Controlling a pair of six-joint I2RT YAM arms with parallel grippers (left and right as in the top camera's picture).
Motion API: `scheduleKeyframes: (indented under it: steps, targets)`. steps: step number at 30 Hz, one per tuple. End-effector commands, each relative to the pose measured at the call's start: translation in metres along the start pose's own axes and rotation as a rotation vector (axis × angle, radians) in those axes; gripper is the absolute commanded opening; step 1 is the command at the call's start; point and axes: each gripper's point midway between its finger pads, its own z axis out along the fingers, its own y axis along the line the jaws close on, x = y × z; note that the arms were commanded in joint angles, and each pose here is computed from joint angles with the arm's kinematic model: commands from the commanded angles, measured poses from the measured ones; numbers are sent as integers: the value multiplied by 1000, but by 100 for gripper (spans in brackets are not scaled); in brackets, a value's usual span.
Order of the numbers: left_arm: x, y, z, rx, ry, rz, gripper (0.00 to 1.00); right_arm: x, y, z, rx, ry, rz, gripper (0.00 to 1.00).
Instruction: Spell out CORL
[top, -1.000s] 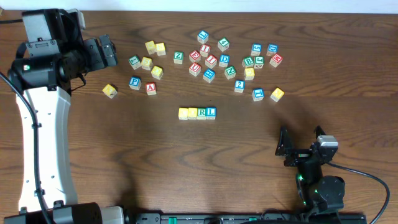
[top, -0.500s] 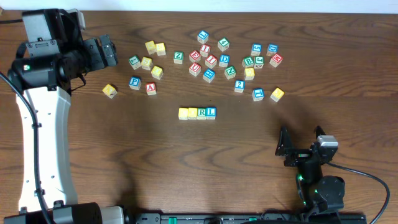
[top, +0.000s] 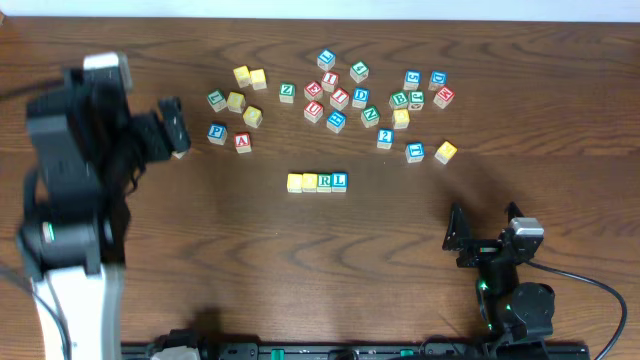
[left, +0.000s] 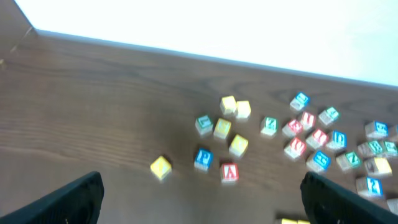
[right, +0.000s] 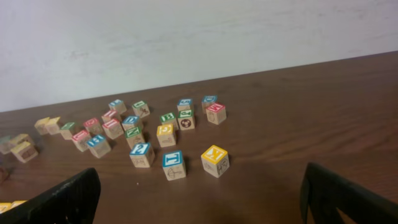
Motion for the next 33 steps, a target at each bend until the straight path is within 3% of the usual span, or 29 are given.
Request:
scheduleKeyframes:
  steps: [1, 5, 13, 33]
  targets:
    - [42, 8, -4, -22, -42, 33, 100, 0, -5, 0, 19, -5, -13, 99]
    - [99, 11, -9, -12, -166, 41, 100, 0, -5, 0, 19, -5, -13, 99]
    - [173, 17, -2, 6, -325, 53, 99, 0, -5, 0, 19, -5, -13, 99]
    - [184, 17, 6, 20, -479, 68, 100, 0, -5, 0, 19, -5, -13, 99]
